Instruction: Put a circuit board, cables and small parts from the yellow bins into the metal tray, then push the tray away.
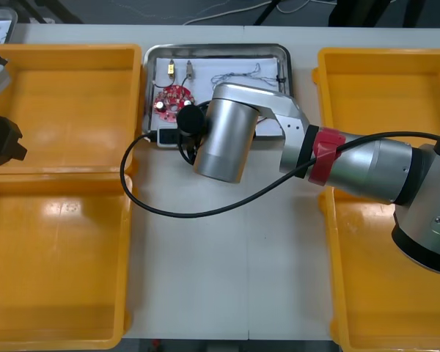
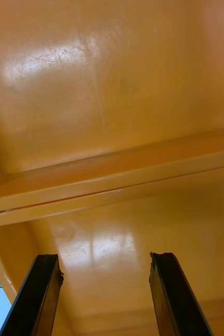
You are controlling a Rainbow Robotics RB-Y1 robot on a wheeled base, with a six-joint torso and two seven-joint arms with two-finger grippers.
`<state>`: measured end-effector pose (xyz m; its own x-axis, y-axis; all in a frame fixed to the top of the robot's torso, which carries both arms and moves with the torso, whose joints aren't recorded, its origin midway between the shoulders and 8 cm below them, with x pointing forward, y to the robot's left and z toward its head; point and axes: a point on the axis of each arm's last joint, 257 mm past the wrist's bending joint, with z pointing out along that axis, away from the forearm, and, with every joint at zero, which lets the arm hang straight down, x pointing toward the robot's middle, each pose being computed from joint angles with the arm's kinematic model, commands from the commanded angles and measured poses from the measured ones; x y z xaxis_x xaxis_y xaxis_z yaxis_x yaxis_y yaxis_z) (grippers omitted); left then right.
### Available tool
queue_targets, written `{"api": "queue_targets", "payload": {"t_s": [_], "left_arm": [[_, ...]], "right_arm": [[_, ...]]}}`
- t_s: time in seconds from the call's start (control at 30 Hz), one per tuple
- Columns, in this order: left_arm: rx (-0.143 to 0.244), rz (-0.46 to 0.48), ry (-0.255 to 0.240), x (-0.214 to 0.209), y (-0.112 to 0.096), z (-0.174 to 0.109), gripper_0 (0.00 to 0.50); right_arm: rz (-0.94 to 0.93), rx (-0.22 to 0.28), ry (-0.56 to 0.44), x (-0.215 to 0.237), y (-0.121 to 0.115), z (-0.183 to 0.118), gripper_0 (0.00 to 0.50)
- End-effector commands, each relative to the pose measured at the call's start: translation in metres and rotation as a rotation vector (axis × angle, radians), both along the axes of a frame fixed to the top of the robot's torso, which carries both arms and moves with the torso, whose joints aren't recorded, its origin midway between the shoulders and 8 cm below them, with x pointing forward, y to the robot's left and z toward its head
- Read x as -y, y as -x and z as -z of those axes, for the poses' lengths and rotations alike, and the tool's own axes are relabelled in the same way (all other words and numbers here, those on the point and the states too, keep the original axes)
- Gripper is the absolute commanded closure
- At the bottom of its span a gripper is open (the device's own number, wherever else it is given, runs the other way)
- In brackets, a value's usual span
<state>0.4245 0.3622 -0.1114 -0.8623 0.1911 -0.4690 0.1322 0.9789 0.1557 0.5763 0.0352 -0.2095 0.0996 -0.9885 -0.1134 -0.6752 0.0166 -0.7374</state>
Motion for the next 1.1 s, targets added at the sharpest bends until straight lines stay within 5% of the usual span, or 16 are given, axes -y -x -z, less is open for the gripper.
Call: {"api": "queue_targets", "payload": {"t_s": [0.03, 0.53, 1.1], "left_arm": [[0.021, 0.042, -0.046, -0.008, 0.004, -0.011, 0.000], [0.021, 0.042, -0.046, -0.008, 0.004, -0.011, 0.000], [0.021, 0.042, -0.046, -0.008, 0.004, -0.011, 0.000]], "right_arm": [[-0.079, 0.096, 0.059, -0.007, -0.026, -0.046, 0.500], [-0.076, 0.153, 0.036, 0.004, -0.058, -0.057, 0.500], [-0.016, 0.145, 0.010, 0.015, -0.066, -0.058, 0.500]]}}
